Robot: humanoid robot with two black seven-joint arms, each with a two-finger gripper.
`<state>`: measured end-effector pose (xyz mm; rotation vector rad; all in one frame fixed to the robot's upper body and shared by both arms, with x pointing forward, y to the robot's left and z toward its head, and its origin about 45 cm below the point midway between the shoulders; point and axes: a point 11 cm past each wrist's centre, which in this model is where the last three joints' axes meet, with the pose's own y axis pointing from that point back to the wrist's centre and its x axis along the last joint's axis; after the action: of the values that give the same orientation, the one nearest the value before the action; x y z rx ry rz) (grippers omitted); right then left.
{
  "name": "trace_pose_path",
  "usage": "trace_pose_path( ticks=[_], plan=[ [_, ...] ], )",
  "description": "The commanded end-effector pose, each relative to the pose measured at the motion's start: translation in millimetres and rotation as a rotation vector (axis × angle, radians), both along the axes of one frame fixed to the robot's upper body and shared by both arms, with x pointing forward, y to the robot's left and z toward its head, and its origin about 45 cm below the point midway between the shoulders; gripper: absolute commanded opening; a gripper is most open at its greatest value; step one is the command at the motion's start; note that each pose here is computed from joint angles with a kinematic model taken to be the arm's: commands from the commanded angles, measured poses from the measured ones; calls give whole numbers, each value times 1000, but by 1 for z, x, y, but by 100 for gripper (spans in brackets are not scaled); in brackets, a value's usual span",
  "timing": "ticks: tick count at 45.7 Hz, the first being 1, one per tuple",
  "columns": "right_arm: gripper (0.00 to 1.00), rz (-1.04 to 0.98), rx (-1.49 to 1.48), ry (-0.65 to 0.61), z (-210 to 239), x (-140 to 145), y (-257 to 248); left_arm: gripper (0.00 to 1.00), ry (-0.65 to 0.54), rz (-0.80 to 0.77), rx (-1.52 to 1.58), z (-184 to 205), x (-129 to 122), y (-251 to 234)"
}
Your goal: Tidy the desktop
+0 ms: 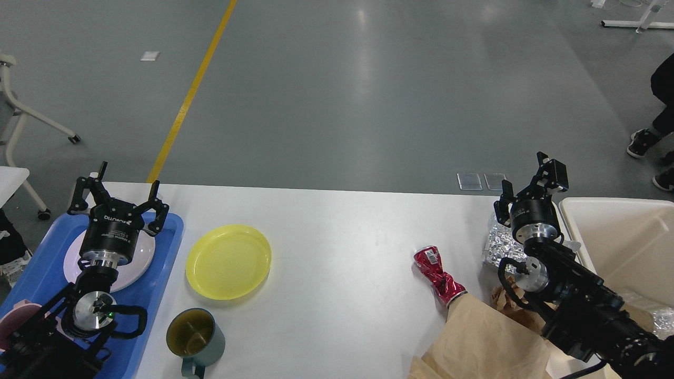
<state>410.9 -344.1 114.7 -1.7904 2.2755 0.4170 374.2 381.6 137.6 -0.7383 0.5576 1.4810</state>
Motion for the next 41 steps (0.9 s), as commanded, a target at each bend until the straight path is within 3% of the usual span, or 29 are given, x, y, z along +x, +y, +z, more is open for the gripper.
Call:
trace_pose_path(
  ticks=[1,8,21,30,41],
  plan=[
    [100,1,-1,-1,0,0,0,96,20,-12,11,-4,-2,-2],
    [100,1,1,-1,0,0,1,96,42,-23,111,8,6,10],
    [100,2,0,-1,0,0,1,96,14,2,422,91,55,43],
    [100,2,0,-1,0,0,1,96,-56,-147,683,153,92,14],
    [100,1,1,-1,0,0,1,96,-80,-356,971,183,116,-39]
  ],
)
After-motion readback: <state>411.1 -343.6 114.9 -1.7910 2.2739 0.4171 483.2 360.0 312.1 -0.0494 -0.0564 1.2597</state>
